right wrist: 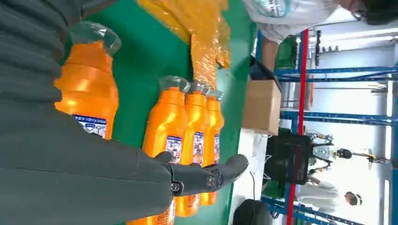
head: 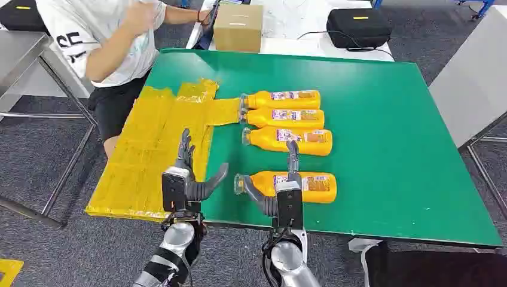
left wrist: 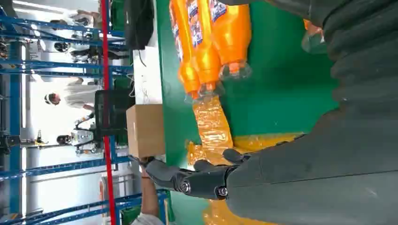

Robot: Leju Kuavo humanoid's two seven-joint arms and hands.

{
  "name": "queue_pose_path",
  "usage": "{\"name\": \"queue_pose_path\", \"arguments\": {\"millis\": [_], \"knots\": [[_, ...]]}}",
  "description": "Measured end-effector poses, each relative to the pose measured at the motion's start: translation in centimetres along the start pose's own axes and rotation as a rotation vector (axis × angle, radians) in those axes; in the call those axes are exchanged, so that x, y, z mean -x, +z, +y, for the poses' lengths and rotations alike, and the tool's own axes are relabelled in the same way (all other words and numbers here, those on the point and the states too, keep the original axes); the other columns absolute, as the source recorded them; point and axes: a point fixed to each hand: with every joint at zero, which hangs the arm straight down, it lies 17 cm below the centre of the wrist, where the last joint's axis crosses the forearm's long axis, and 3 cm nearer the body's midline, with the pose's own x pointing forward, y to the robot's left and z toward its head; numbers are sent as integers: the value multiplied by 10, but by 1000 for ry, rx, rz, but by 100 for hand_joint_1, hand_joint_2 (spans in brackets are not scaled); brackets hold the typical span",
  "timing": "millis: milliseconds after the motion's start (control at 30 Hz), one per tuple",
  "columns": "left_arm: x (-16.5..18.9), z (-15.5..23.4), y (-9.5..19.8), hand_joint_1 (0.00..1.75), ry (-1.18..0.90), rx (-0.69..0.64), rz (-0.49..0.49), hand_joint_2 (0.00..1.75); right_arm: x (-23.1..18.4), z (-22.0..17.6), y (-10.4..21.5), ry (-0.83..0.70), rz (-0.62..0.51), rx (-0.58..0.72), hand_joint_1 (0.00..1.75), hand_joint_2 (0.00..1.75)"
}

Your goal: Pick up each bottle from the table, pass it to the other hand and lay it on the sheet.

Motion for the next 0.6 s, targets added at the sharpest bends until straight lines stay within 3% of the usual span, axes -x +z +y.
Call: {"name": "queue_pose_path", "arguments": {"millis": [367,600], "knots": [[6,6,3,0,-18,-11,13,175,10,-4,4,44,22,4,0,175],[8,7,5,0,-24,-4,17,175,17,-6,9,153,26,-19,0,175]]}}
